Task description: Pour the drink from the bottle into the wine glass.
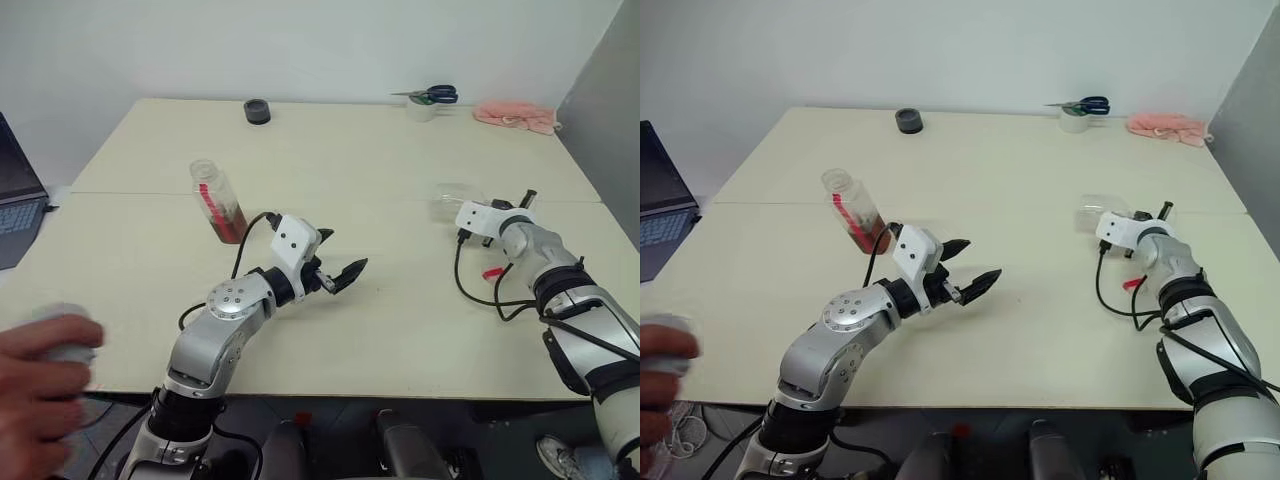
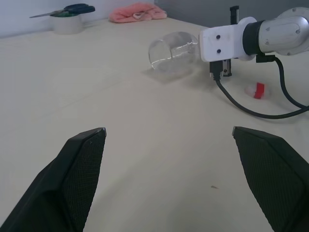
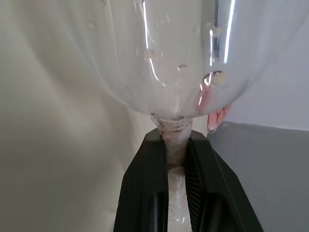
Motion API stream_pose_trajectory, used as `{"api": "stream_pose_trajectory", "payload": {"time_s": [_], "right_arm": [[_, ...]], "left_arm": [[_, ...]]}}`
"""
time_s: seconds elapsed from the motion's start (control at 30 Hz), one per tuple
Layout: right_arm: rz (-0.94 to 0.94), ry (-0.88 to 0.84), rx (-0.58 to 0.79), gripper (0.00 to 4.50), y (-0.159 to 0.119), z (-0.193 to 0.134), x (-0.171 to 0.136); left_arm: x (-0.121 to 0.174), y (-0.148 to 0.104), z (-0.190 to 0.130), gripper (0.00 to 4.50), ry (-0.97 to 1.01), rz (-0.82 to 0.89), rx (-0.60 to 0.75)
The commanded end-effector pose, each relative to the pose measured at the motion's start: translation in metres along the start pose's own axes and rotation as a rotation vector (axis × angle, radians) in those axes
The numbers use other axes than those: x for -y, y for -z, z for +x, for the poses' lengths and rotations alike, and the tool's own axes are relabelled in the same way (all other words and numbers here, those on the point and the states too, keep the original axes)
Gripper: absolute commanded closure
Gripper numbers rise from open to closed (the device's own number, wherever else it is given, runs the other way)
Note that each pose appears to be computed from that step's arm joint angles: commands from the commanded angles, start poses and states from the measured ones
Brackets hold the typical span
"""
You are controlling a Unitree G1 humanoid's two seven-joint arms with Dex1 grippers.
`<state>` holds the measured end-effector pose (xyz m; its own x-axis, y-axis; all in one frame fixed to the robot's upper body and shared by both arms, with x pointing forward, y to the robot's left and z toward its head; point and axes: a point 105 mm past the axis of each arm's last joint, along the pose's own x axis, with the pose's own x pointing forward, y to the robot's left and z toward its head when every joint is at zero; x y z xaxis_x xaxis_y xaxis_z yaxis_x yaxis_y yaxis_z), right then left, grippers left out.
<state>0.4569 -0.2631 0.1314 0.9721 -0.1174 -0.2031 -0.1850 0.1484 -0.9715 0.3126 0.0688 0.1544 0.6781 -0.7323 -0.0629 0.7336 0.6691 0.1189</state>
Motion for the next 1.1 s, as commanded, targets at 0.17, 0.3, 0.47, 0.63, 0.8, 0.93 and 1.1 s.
{"api": "stream_pose_trajectory", "payload": {"time_s": [0.17, 0.3, 0.47, 0.63, 0.8, 0.93, 1.1], "right_arm": [[0.488, 0.094, 0.394, 4.32, -0.089, -0.035, 0.086], [1.039, -0.047, 0.719, 4.32, -0.154, -0.071, 0.095], [1.193, -0.244, 0.814, 4.32, -0.197, -0.081, 0.05], [1.278, -0.385, 0.87, 4.32, -0.232, -0.091, 0.015], [1.285, -0.433, 0.855, 4.32, -0.241, -0.091, -0.012], [1.272, -0.439, 0.845, 4.32, -0.241, -0.09, -0.022], [1.204, -0.424, 0.836, 4.32, -0.238, -0.09, -0.036]], "left_arm": [[-0.021, -0.01, -0.029, 0.0, -0.078, 0.038, 0.022], [-0.029, -0.018, -0.056, 0.0, -0.11, 0.016, 0.091], [-0.032, -0.021, -0.076, 0.0, -0.111, 0.012, 0.085], [-0.026, -0.019, -0.091, 0.0, -0.112, 0.006, 0.052], [-0.03, -0.021, -0.103, 0.0, -0.163, 0.0, 0.035], [-0.031, -0.019, -0.105, 0.0, -0.174, -0.001, 0.02], [-0.031, -0.017, -0.104, 0.0, -0.181, -0.006, 0.012]]}}
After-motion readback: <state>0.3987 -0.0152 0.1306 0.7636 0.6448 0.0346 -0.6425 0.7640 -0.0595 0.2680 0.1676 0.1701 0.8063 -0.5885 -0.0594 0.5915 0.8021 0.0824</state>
